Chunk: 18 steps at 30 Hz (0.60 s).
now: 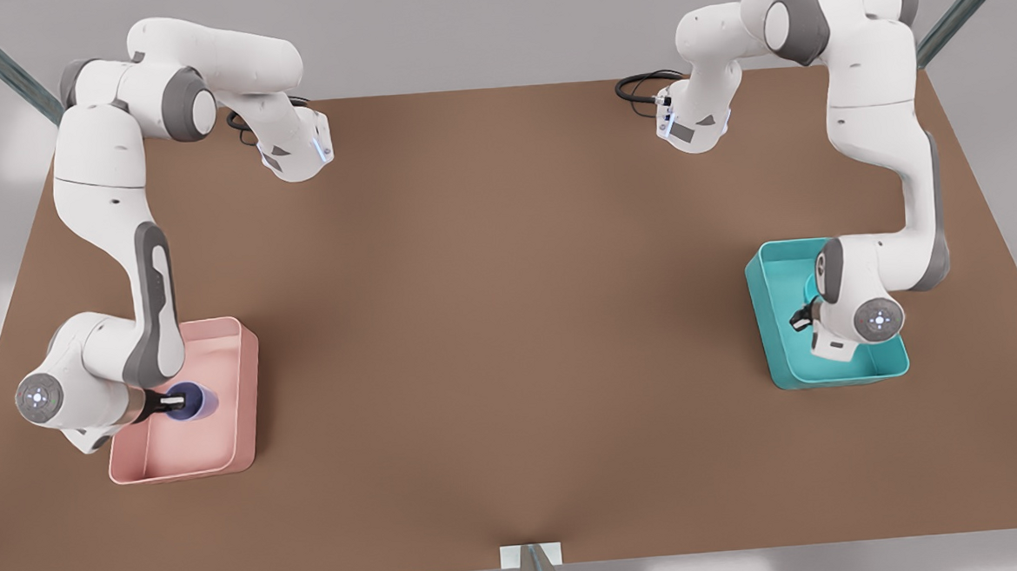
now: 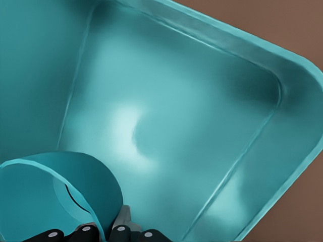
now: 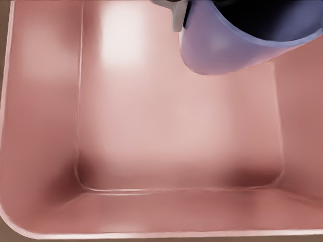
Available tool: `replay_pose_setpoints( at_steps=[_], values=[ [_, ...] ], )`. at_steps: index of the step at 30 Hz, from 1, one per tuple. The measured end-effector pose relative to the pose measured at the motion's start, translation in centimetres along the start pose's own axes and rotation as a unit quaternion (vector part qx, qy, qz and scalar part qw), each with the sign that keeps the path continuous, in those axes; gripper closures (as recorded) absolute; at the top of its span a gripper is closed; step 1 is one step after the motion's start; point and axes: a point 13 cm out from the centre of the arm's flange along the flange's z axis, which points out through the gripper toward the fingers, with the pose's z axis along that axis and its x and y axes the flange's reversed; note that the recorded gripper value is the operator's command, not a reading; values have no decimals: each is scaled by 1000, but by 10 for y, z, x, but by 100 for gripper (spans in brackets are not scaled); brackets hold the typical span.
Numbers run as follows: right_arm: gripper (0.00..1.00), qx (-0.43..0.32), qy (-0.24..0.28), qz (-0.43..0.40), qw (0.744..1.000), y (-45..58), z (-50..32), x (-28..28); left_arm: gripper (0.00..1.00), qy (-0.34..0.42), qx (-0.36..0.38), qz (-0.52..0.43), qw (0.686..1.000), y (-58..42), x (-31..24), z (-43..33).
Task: Put the bowls and cups in different boxes
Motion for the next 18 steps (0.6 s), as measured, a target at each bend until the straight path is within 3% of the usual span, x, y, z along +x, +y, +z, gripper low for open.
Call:
replay_pose_setpoints(
  at_steps=[1,3,4,5,11,15,18],
  values=[
    [79,-2,-1,-4,1000,-1,2,-1,79,5,0,4,1000,0,-2,15],
    [0,-5,-4,-14,1000,-1,5,-2,79,10,4,9,1000,2,-5,37],
    [0,-6,-5,-17,1000,-1,7,-3,55,9,6,12,1000,2,-8,43],
    [0,-5,-6,-21,1000,-1,7,-3,0,7,10,14,1000,2,-10,46],
    [0,-1,-13,-35,999,-2,2,-6,0,-50,37,26,998,5,-22,-27],
    [0,-10,-29,-48,998,3,-36,-4,0,-133,93,41,986,-11,-2,-204],
    [0,-12,-59,-69,996,22,-131,2,0,-147,122,87,978,-29,40,-306]
  ],
)
